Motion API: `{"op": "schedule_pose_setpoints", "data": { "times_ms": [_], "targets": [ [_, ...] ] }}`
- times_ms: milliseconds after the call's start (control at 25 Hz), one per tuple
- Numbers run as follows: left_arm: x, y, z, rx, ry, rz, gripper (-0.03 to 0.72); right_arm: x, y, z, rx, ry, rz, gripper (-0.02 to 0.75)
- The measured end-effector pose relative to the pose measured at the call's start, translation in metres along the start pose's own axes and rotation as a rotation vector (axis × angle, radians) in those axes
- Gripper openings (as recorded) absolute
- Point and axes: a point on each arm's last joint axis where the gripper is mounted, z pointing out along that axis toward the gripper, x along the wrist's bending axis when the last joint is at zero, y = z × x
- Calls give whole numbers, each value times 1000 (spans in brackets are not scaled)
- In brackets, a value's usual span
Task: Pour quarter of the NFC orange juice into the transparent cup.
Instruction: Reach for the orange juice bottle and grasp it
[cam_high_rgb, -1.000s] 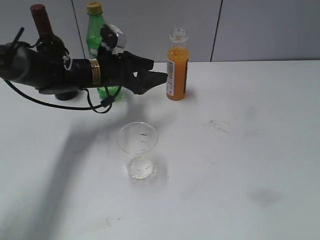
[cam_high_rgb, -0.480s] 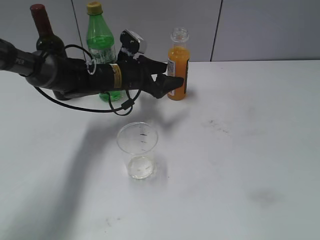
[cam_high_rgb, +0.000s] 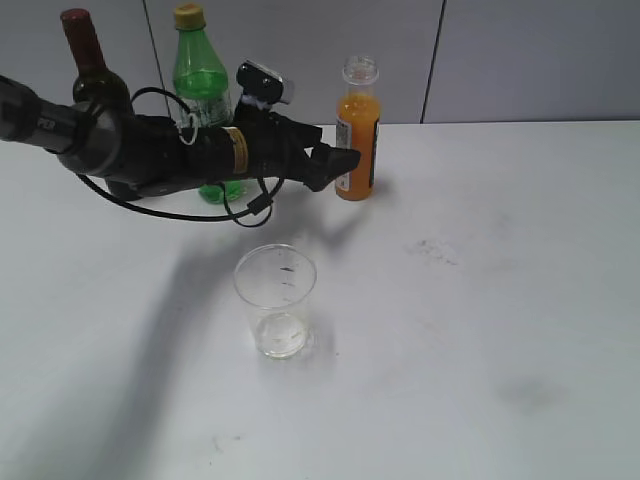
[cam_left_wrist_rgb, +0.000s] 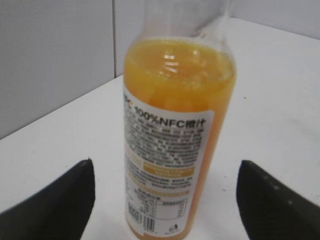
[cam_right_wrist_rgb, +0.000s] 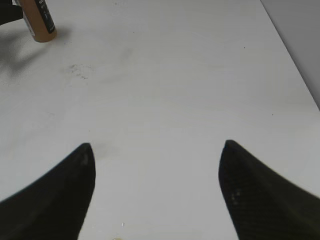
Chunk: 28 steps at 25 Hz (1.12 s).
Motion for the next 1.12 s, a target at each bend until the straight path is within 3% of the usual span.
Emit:
{"op": "schedule_pose_setpoints", "data": {
  "times_ms": [360,600,1120],
  "targets": [
    [-13,16,15,12,17,2,682,0,0,0,-1,0,1,589],
    [-11,27,20,34,75,-19,682,0,0,0,-1,0,1,589],
    [-21,10,46,35,50,-42,678,0,0,0,-1,-1,0,589]
  ]
}}
